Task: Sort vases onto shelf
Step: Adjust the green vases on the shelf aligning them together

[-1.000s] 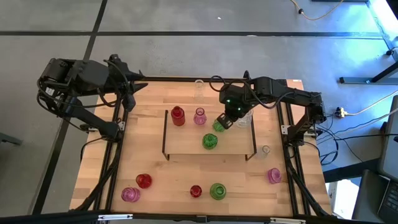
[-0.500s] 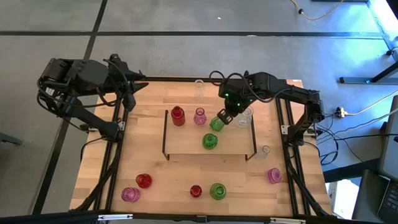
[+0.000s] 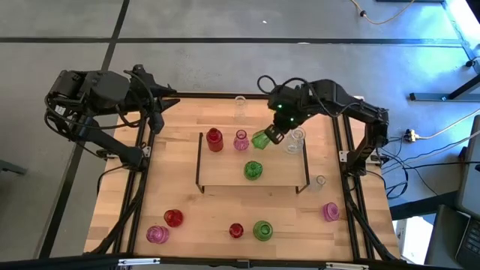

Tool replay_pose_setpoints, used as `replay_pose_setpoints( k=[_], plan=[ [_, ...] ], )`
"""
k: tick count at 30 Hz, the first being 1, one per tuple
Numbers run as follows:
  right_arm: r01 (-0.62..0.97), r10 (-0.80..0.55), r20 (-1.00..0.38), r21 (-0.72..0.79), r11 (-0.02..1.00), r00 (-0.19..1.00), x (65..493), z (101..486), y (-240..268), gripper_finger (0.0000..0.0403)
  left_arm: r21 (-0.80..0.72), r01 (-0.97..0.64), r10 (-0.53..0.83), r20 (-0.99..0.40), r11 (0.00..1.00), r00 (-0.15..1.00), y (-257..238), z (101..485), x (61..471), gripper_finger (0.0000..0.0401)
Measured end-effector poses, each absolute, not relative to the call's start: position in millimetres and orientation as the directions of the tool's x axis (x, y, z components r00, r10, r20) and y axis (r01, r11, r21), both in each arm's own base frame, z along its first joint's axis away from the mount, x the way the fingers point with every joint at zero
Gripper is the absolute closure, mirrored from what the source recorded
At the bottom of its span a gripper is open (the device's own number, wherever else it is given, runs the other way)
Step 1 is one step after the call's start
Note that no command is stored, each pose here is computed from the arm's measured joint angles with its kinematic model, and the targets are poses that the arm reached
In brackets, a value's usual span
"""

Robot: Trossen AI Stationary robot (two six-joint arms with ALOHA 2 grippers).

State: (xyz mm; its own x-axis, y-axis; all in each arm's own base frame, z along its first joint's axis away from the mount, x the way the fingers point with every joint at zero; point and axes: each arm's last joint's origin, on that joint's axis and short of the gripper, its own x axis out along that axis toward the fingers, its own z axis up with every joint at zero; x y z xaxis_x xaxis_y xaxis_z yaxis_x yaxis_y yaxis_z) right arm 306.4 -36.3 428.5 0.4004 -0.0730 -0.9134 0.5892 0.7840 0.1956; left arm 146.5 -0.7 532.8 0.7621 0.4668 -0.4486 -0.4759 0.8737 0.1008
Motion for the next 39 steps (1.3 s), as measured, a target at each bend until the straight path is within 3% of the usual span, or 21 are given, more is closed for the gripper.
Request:
replay_pose_setpoints(
  k=[7, 23, 30, 39],
  plan=[
    [0.422, -0.058, -0.929, 0.109, 0.9, 0.365, 331.2, 414.7, -22.3, 0.0403, 0.101, -0.476, 0.467, -0.448, 0.874, 0.762, -0.7, 532.9, 146.5, 0.028],
    [0.339, -0.154, -0.924, -0.028, 0.94, 0.35, 335.9, 411.3, -23.8, 0.0403, 0.066, -0.489, 0.465, -0.439, 0.87, 0.769, -0.8, 533.9, 147.2, 0.028],
    [0.38, -0.137, -0.918, 0.017, 0.925, 0.373, 323.4, 419.1, -30.6, 0.0403, 0.05, -0.491, 0.464, -0.419, 0.87, 0.78, -1.0, 536.1, 148.4, 0.028],
    [0.45, -0.096, -0.952, 0.048, 0.892, 0.291, 284.7, 406.3, -40.0, 0.0403, 0.052, -0.495, 0.47, -0.416, 0.867, 0.778, -1.0, 536.1, 150.0, 0.028]
  ],
)
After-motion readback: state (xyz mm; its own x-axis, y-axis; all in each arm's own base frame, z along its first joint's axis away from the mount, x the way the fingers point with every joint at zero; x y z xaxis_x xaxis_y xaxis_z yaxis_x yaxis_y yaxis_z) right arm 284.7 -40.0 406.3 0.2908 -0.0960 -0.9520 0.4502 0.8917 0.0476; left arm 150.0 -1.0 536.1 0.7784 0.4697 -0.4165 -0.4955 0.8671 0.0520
